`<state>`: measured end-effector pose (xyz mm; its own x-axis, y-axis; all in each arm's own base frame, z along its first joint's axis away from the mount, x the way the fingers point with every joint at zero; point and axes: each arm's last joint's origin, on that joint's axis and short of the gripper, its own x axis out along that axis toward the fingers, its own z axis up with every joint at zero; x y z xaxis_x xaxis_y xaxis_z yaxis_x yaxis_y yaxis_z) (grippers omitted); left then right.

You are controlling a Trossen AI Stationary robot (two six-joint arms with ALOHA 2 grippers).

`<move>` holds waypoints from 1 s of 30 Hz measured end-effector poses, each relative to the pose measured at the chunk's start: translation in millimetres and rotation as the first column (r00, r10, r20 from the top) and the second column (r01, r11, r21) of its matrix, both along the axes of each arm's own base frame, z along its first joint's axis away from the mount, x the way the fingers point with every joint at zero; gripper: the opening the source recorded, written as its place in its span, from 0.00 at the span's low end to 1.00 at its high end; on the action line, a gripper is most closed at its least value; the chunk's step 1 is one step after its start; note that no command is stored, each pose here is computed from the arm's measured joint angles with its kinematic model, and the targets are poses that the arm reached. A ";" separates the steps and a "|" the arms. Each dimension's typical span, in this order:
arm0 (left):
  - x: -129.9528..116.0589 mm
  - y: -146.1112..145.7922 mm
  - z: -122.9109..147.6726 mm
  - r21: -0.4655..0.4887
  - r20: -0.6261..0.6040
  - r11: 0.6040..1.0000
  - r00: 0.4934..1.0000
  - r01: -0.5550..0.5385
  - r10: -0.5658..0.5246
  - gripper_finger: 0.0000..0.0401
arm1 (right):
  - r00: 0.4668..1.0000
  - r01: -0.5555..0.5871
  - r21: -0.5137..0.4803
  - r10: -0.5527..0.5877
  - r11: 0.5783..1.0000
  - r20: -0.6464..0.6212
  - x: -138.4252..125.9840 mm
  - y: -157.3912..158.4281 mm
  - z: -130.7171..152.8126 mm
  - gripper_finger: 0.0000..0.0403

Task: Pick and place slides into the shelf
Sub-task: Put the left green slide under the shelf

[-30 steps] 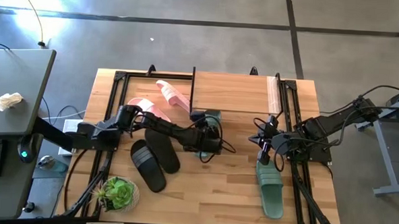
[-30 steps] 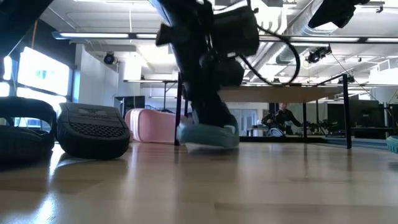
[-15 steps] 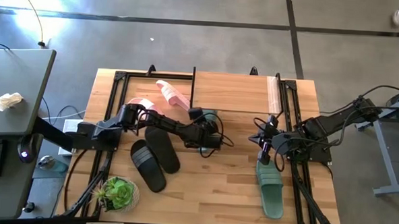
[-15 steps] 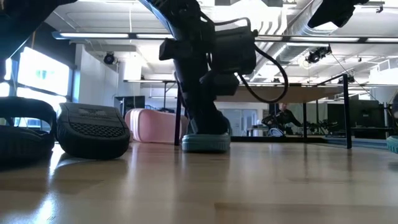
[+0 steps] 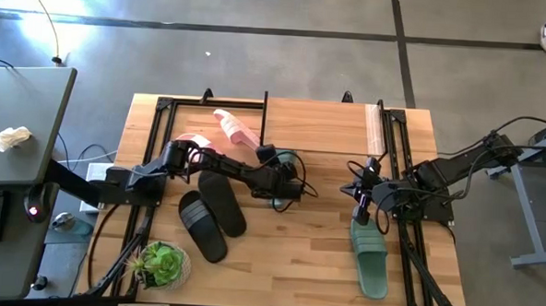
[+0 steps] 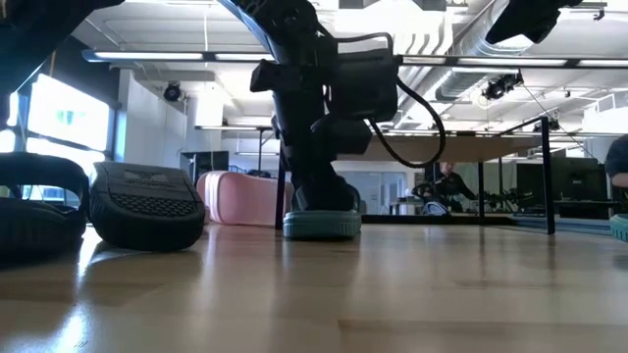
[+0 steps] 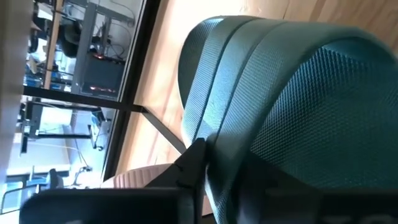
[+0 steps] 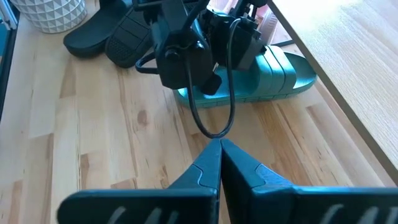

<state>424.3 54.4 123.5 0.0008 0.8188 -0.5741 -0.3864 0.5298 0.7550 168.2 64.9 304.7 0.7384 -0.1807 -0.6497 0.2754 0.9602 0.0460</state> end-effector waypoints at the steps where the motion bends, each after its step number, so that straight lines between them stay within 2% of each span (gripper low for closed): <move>1: -0.1 0.1 -0.1 -0.003 0.000 1.000 1.000 0.000 0.000 0.15 | 1.000 0.000 0.000 0.000 1.000 0.000 0.0 0.0 0.0 0.00; 11: -4.3 -3.7 5.8 -0.035 -0.069 0.999 0.997 -0.020 0.018 0.31 | 1.000 0.000 -0.001 0.000 1.000 -0.002 -0.1 -0.1 -0.1 0.00; 21: -2.7 -7.2 9.5 -0.034 -0.050 0.999 0.998 -0.029 0.027 0.42 | 1.000 -0.001 -0.003 0.001 1.000 -0.008 -0.5 -0.2 -0.5 0.00; 30: -2.6 -38.7 13.7 -0.025 -0.062 0.999 0.997 0.044 -0.045 0.47 | 1.000 -0.003 -0.008 0.002 1.000 -0.023 -1.5 -0.6 -1.6 0.00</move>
